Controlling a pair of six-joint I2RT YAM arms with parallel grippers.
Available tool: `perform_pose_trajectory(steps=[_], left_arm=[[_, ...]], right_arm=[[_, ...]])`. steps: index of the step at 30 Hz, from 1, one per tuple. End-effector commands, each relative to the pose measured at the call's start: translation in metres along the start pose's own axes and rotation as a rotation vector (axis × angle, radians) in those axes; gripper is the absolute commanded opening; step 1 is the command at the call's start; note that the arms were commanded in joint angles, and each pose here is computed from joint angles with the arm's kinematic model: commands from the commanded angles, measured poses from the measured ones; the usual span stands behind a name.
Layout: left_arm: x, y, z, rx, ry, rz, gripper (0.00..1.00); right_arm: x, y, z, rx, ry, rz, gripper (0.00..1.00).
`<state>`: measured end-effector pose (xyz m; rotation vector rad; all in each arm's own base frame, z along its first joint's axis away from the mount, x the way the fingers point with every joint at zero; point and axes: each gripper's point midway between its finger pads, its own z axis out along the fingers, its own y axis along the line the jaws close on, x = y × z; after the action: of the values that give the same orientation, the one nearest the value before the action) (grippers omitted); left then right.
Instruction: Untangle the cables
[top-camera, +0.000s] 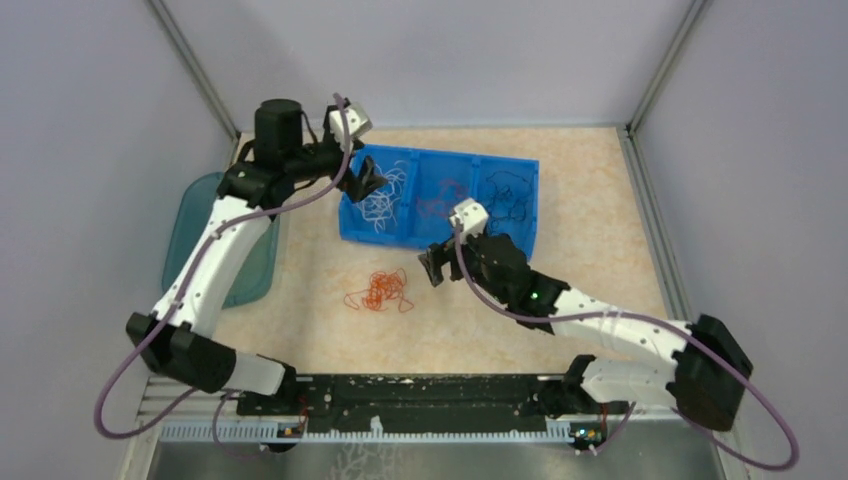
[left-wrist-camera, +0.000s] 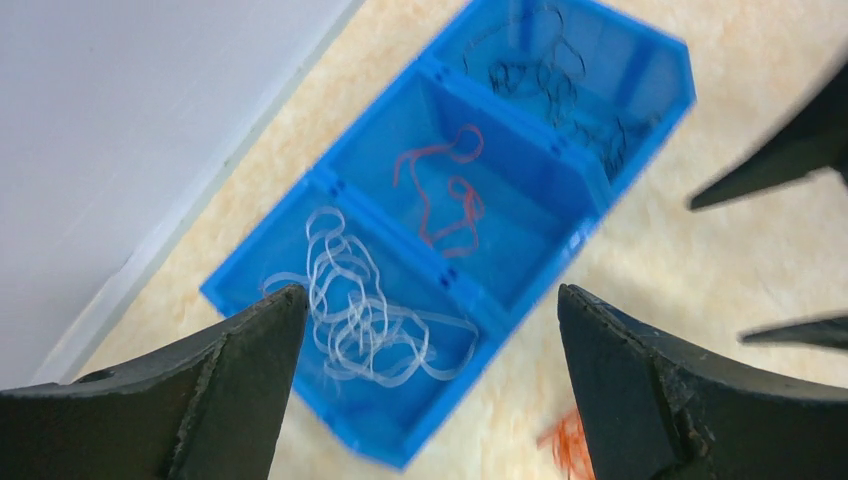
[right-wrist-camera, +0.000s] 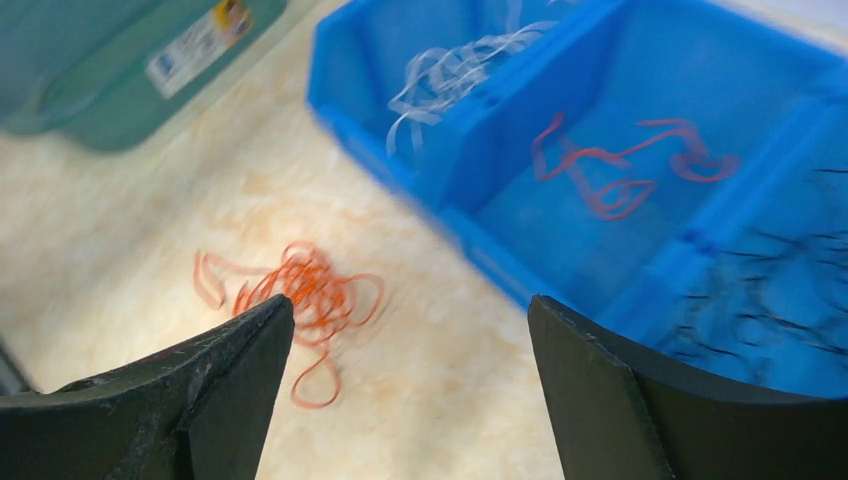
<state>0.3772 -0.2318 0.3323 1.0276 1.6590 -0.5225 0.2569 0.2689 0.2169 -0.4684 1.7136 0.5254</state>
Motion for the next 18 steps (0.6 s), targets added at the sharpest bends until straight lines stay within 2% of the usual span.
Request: perform_pose_trajectory(steps=[1,4,8,13,18], left_arm=[[0.053,-0.050,-0.046,0.182,0.108,0.058,1.00],[0.087,-0.070,-0.068,0.211,0.170,0.103,1.00],[0.148,-0.089,-0.077,0.243,0.283,0.137,0.99],[0.221,-0.105,-0.082,0.340,0.458,0.169,0.86],[0.271,-0.117,-0.082,0.445,0.578,0.167,0.80]], right_arm=[[0.005,0.059,0.018,-0.297,0.038,-0.026,0.88],[0.021,0.064,0.031,-0.306,0.064,-0.039,0.88],[0.027,0.055,0.032,-0.250,0.047,-0.017,0.88],[0.012,0.036,0.010,-0.188,-0.047,0.009,0.88],[-0.005,0.018,-0.010,-0.124,-0.126,0.016,0.89]])
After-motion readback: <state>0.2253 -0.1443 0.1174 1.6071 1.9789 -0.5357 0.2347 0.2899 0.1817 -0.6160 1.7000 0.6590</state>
